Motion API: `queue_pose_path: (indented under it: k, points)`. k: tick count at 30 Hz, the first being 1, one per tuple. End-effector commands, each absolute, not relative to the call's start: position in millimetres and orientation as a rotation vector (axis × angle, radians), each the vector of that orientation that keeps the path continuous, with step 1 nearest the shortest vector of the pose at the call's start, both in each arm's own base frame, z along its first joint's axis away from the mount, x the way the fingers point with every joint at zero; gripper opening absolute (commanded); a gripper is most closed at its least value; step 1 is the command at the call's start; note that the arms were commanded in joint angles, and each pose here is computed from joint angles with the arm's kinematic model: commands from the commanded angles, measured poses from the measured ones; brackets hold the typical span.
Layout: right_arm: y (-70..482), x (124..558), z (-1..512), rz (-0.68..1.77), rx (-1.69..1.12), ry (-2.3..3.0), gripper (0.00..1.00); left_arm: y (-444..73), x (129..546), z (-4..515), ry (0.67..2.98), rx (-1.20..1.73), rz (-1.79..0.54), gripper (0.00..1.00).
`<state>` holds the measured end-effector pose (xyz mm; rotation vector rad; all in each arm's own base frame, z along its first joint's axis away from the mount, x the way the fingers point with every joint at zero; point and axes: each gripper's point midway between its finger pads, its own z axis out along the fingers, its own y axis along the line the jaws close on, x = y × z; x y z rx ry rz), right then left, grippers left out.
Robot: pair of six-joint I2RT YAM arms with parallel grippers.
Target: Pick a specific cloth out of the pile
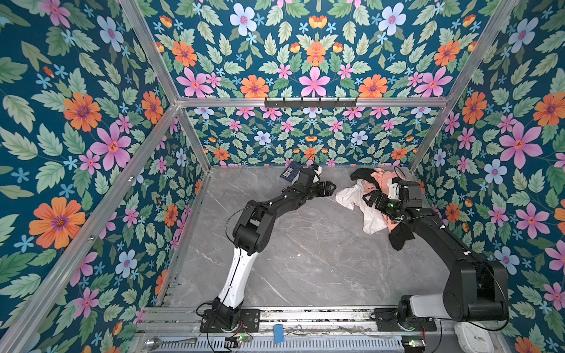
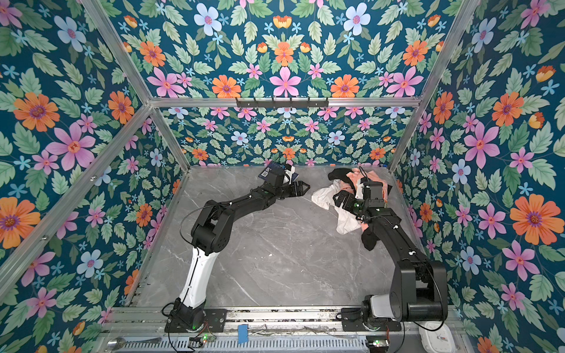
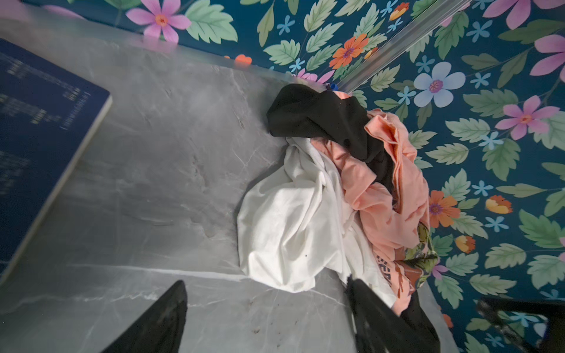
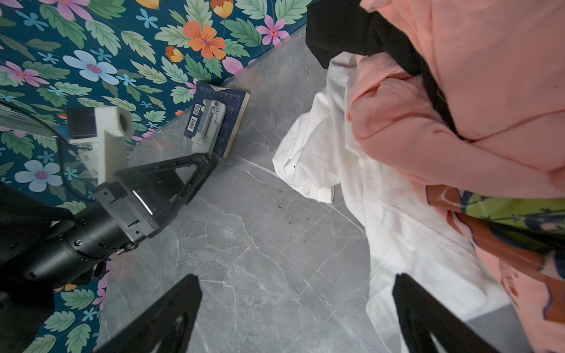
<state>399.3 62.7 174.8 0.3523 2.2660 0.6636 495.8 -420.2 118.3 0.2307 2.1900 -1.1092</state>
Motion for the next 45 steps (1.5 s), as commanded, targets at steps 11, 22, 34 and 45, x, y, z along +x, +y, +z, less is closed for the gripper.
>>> queue_pose_path:
  k: [11,22,34,45]
  points:
    - [64,400,174,0.667,0.337,2.255,0.98,-450,505,95,2.159,0.155,-1.348,0.81]
    - [65,399,174,0.675,0.332,2.253,0.98,-461,509,83,2.147,0.151,-1.42,0.74]
    - [64,397,175,0.673,0.338,2.25,0.98,-469,507,78,2.106,0.137,-1.505,0.66]
    - [64,397,178,0.675,0.338,2.24,0.98,-481,498,72,2.103,0.16,-1.523,0.57]
